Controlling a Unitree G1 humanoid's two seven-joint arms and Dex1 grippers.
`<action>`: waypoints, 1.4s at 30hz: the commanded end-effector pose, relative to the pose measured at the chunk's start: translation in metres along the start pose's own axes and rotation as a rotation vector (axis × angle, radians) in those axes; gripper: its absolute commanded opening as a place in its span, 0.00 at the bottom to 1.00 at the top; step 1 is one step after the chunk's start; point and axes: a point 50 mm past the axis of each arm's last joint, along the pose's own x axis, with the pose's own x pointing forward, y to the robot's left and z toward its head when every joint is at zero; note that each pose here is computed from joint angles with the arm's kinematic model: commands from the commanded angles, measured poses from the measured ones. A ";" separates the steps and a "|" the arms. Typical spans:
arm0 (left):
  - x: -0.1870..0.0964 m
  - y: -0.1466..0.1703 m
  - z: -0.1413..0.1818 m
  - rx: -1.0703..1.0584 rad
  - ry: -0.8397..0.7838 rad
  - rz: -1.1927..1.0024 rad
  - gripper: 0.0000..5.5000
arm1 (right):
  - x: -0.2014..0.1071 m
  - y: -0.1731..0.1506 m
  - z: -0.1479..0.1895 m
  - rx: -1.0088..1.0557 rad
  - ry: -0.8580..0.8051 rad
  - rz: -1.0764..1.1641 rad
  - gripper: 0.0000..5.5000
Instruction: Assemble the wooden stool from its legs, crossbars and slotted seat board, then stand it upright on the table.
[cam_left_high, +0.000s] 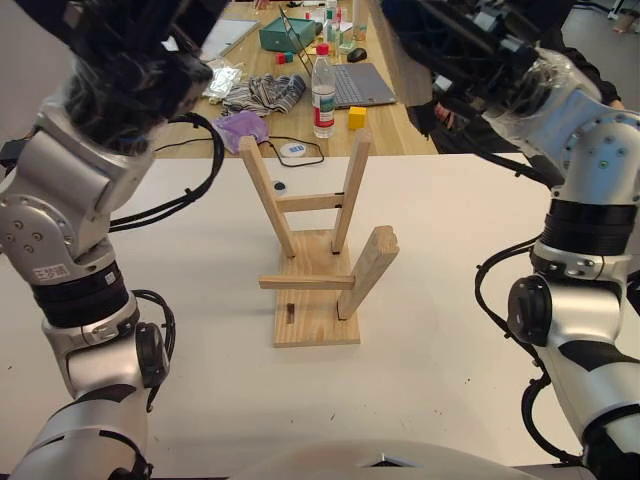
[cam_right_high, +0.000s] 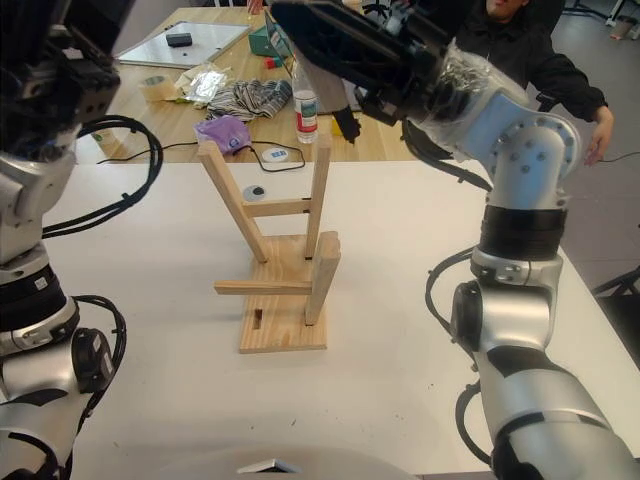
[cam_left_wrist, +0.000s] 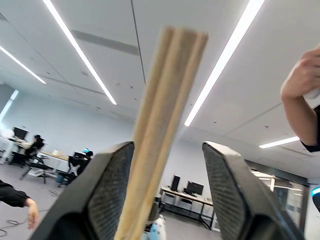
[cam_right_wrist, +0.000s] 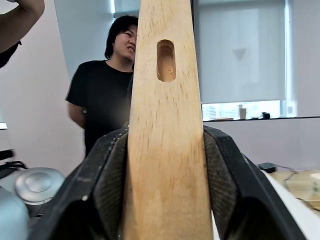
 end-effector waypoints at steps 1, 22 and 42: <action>0.004 -0.003 -0.009 -0.014 0.017 -0.037 0.46 | 0.011 -0.003 -0.005 0.015 0.042 0.067 0.37; -0.006 0.016 -0.011 -0.006 -0.003 0.001 0.46 | 0.023 0.001 -0.018 0.045 0.057 0.097 0.37; 0.001 0.020 -0.029 -0.017 -0.021 0.030 0.38 | 0.023 0.000 -0.046 0.007 0.237 0.041 0.37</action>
